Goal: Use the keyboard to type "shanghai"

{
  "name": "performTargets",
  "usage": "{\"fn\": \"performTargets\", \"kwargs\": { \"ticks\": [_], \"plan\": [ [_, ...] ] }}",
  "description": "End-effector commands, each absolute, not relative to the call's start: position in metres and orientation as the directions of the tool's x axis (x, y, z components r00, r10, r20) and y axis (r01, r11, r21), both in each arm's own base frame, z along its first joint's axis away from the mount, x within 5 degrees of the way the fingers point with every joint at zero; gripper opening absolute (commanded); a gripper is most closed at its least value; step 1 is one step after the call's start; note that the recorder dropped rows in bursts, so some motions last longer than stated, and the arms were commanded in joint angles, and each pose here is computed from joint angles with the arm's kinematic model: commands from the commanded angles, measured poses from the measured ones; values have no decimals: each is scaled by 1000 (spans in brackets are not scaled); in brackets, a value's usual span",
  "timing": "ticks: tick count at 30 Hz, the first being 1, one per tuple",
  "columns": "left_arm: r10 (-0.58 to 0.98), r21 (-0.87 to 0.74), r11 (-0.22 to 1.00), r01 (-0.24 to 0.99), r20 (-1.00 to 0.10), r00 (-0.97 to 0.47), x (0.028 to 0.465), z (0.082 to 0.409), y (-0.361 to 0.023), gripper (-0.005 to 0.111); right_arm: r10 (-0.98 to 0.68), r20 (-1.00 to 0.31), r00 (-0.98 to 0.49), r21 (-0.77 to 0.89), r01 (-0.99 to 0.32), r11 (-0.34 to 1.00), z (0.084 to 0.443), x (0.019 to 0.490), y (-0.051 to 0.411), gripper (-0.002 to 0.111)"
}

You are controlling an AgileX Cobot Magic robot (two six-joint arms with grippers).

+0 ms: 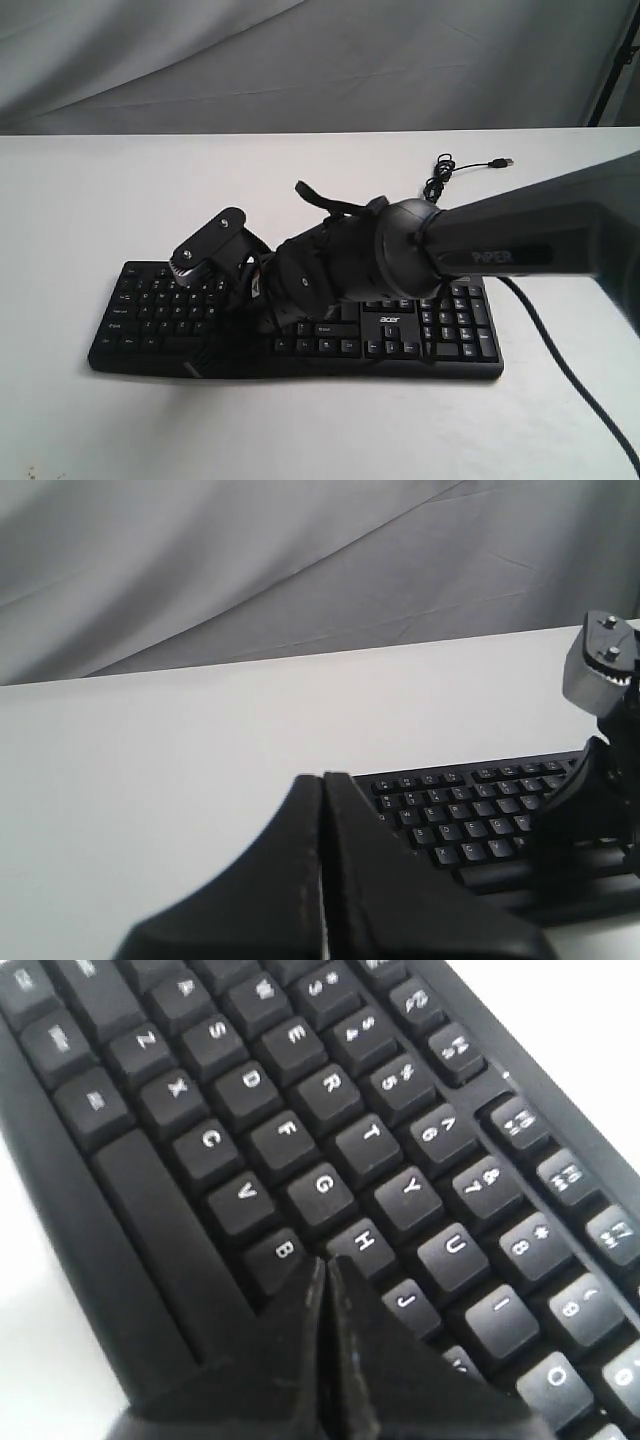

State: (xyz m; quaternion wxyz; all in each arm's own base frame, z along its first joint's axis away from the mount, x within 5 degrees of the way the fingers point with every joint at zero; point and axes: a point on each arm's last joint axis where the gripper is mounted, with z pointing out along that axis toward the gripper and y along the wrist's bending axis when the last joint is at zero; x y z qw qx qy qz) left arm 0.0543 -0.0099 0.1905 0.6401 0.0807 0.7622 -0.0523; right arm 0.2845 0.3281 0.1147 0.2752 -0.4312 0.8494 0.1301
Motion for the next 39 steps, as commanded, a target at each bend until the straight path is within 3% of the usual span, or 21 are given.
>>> {"fn": "performTargets", "kwargs": {
  "ticks": [1,8,39],
  "plan": [
    [54,22,981,194,-985,-164,54,190,-10,0,-664,-583,-469,-25,-806,591,108,286,328,0],
    [54,22,981,194,-985,-164,54,190,-10,0,-635,-637,-437,-34,-807,590,140,286,327,0],
    [54,22,981,194,-985,-164,54,190,-10,0,-641,-657,-397,-53,-824,564,124,296,349,0]
  ]
}}
